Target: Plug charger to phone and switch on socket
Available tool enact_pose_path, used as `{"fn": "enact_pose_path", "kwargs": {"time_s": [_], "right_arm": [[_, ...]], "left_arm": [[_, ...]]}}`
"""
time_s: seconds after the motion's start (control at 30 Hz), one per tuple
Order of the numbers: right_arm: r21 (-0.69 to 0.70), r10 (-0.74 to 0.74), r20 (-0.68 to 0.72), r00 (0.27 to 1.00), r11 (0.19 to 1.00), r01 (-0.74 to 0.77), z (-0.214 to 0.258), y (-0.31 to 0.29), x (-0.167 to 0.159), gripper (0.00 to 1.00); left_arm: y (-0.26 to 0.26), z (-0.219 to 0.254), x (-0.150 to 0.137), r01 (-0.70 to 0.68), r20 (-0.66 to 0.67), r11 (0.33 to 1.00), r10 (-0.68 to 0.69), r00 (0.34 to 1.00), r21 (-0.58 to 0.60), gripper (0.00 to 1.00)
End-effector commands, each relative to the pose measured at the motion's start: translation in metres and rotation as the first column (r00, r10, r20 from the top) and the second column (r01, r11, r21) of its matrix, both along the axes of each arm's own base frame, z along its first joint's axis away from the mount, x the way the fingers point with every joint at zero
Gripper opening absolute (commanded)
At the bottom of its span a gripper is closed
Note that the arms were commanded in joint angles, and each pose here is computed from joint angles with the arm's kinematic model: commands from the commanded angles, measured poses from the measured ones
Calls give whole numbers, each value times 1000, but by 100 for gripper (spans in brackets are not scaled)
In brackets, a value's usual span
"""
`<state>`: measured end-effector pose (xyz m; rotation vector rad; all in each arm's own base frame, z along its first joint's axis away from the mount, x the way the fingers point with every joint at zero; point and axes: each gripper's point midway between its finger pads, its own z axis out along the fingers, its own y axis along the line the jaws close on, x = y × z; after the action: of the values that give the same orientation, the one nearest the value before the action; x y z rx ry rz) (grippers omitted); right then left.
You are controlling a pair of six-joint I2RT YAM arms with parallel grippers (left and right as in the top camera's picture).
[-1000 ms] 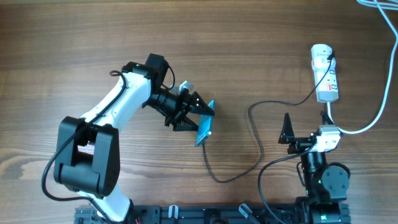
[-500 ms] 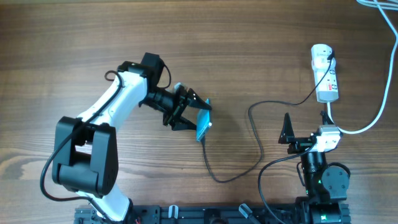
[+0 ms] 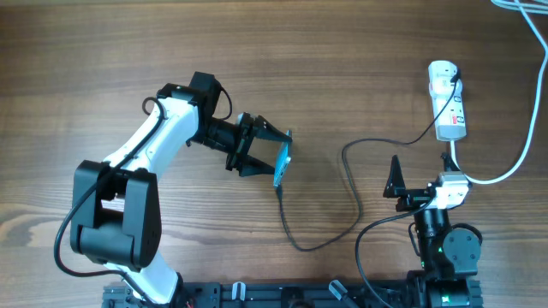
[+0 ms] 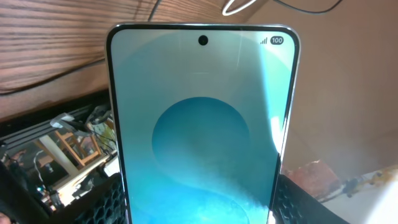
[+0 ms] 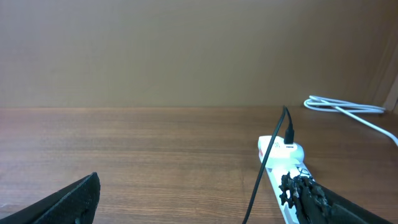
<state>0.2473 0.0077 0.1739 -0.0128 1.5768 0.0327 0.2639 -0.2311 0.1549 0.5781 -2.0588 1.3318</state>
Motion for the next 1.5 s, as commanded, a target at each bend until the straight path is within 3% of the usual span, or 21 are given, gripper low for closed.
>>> {"fn": "enact_pose_path", "kwargs": {"time_s": [0.0, 1.17, 1.27, 1.47], "right_arm": [[-10, 13, 13, 1000, 1000, -13, 3, 2, -1, 100], [-10, 13, 13, 1000, 1000, -13, 3, 2, -1, 100], [-10, 13, 13, 1000, 1000, -13, 3, 2, -1, 100], [-10, 13, 13, 1000, 1000, -13, 3, 2, -1, 100]], "left_arm": [[-2, 15, 0, -14, -9, 998, 13, 1000, -62, 63], [-3, 17, 1, -14, -1, 997, 14, 1000, -74, 63], [0, 4, 4, -5, 48, 1000, 5, 999, -9, 63], [18, -37, 13, 4, 163, 973, -43, 986, 231, 62]]}}
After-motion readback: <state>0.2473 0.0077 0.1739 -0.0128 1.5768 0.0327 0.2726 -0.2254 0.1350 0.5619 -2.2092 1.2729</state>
